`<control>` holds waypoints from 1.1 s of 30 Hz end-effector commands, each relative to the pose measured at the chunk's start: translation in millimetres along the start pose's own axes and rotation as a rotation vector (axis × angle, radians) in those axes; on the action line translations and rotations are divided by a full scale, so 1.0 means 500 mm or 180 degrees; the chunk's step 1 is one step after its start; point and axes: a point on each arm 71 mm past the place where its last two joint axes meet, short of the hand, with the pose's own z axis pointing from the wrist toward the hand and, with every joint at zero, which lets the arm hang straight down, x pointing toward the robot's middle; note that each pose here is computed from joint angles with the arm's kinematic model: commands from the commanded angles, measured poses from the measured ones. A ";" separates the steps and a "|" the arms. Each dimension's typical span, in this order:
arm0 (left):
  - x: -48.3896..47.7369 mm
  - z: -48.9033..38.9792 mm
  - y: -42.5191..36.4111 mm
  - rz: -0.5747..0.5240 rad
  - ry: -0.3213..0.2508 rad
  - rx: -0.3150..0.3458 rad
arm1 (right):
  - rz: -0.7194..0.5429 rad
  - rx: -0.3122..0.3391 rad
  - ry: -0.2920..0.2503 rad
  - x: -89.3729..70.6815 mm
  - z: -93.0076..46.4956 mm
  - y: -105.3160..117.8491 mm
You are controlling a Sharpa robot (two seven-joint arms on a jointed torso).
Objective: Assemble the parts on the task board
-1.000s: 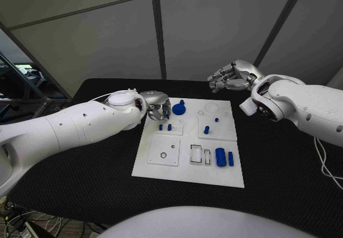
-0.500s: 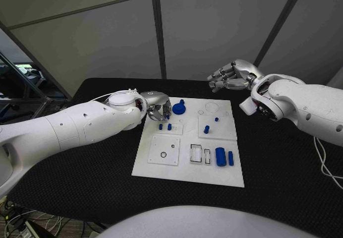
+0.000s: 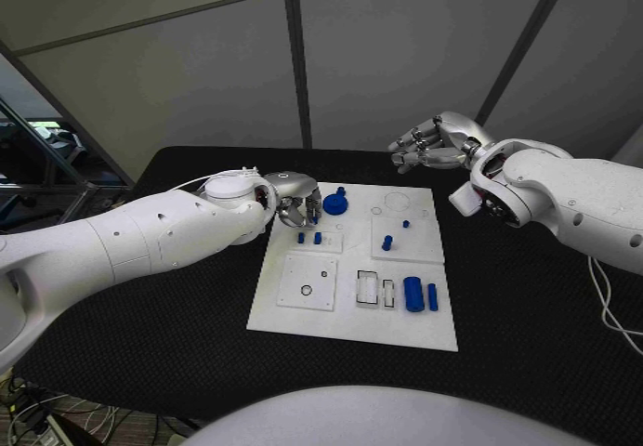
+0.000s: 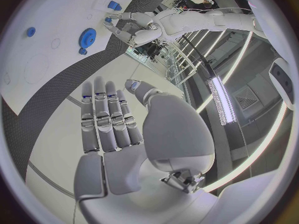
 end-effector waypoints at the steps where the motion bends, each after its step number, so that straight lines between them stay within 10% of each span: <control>1: 0.003 0.001 0.001 -0.0002 0.0067 -0.0011 | 0.0000 -0.0028 0.0014 -0.001 0.001 0.003; 33: 0.001 -0.004 0.014 0.0003 0.0037 -0.0086 | -0.0121 -0.0007 -0.0065 -0.010 -0.003 -0.003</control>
